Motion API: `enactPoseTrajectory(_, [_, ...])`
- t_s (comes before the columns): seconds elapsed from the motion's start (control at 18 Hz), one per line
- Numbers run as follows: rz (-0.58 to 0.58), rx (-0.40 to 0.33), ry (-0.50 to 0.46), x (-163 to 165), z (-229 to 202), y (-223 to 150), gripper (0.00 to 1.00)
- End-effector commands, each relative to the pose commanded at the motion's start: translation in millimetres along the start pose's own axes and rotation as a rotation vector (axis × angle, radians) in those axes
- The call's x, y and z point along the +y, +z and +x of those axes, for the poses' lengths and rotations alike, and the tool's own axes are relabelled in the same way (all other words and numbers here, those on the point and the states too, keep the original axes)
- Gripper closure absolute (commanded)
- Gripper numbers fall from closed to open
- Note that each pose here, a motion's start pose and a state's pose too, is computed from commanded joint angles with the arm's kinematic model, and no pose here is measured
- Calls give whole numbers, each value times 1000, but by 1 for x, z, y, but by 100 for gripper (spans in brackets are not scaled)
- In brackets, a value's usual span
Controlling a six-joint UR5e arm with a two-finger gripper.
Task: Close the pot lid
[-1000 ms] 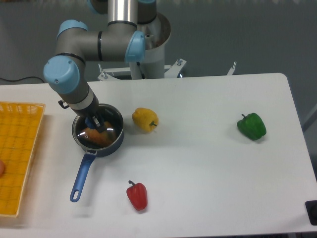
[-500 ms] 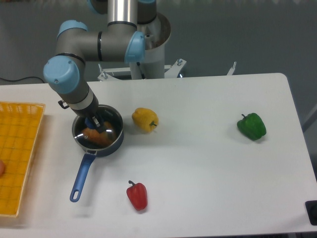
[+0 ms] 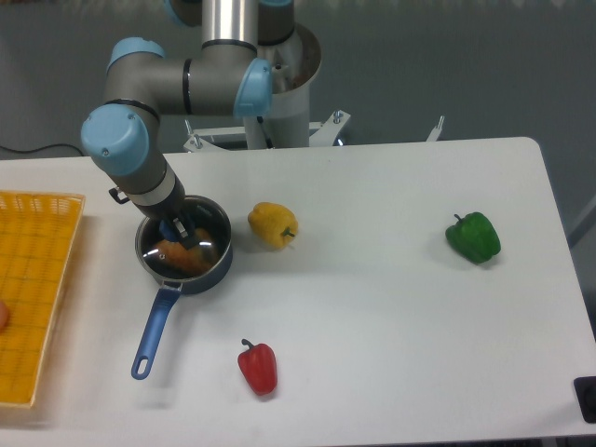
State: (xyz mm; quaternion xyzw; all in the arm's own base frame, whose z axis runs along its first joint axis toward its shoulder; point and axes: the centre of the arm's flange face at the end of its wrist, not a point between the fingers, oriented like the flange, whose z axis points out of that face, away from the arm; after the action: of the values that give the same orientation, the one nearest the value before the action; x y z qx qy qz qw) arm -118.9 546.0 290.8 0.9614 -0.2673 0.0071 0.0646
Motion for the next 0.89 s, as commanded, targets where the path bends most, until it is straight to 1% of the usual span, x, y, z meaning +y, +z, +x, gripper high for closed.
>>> enactPoseTrajectory(0.17, [-1,1,-1,0,0,1,35])
enactPoseTrajectory(0.28, [2,0,0,0,0,-1,23])
enactPoseTrajectory(0.44, [2,-3,4,0,0,-2,21])
enactPoseTrajectory(0.83, [-2,-13,2,2,-4,-5,19])
enactPoseTrajectory(0.89, [1,-19,0,3,-5,-9,12])
